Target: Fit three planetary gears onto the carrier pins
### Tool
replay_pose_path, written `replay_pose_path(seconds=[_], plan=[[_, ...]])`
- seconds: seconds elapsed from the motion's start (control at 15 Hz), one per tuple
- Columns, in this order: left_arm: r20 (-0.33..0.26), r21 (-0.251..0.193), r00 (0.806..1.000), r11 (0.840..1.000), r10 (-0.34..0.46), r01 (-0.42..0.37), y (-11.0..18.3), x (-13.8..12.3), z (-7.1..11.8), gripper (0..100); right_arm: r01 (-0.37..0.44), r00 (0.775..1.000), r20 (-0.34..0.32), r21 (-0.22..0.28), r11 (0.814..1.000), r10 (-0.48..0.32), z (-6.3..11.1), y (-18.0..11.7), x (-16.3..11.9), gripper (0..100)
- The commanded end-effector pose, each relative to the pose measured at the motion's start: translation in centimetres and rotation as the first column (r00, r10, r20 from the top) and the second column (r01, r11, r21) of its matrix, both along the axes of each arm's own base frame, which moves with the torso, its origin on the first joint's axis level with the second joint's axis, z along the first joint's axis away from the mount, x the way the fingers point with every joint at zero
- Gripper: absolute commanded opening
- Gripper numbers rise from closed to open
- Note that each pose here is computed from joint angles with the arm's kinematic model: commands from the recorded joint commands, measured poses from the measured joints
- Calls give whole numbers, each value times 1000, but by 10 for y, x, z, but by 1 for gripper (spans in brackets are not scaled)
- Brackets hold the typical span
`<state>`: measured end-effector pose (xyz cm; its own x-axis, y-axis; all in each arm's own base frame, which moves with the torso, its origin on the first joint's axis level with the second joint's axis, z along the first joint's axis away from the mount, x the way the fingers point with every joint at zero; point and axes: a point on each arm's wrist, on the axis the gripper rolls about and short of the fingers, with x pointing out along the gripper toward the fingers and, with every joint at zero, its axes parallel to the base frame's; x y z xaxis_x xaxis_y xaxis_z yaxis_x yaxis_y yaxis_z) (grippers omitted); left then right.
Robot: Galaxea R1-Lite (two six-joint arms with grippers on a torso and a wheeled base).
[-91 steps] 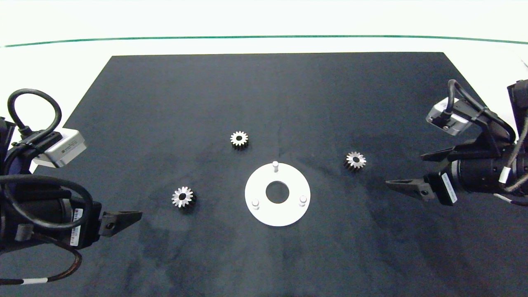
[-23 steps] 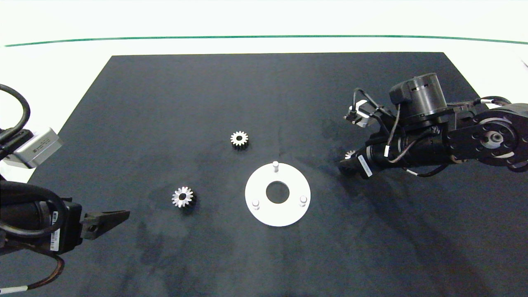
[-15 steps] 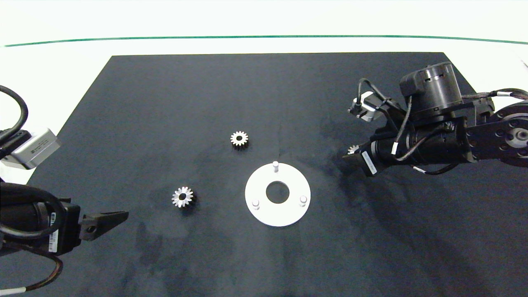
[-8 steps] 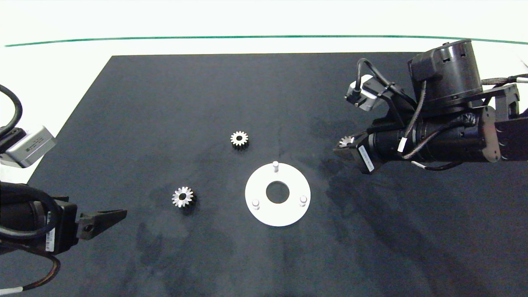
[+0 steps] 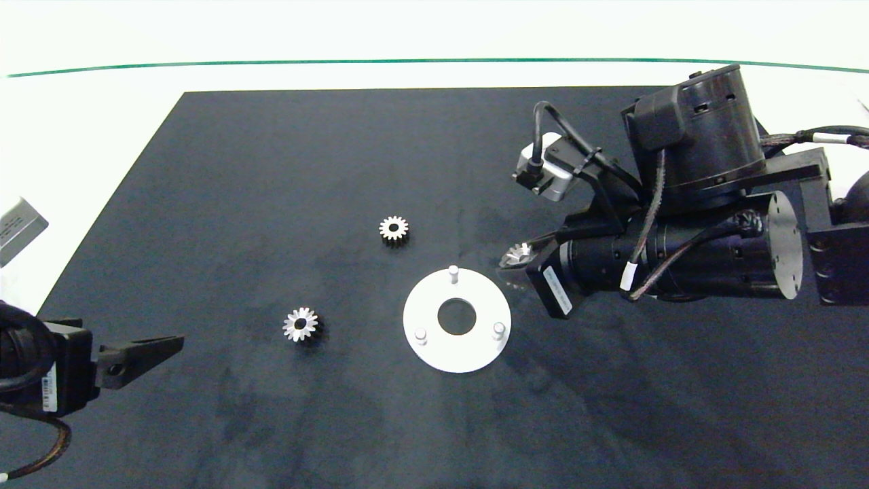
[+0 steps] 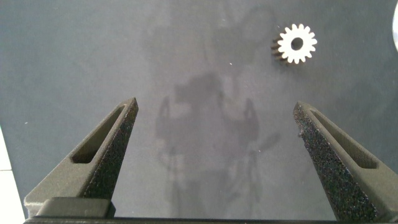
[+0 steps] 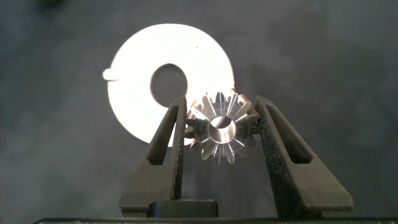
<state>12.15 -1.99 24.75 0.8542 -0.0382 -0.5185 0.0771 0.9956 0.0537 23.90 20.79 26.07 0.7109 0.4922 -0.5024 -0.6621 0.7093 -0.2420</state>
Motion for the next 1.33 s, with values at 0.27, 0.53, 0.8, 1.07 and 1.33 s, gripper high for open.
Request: replay_pose_path(seconds=[0.27,0.53,0.8,1.07,1.33], plan=[[59,-12,998,1000,24,-24,6,-17,5,100,-38,998,-41,-41,998,37,-18,20,1,4],[73,-14,997,1000,24,-23,6,-22,6,100,-45,995,-95,-91,995,36,-25,22,1,4],[80,-14,995,998,59,-58,10,-24,7,100,-26,996,-92,-110,994,16,-26,22,2,4],[89,-14,994,998,58,-57,11,-26,8,100,-33,994,-108,-137,990,18,-37,30,3,4],[91,-15,994,998,57,-55,10,-27,8,100,-41,993,-116,-143,989,24,-40,34,3,4]])
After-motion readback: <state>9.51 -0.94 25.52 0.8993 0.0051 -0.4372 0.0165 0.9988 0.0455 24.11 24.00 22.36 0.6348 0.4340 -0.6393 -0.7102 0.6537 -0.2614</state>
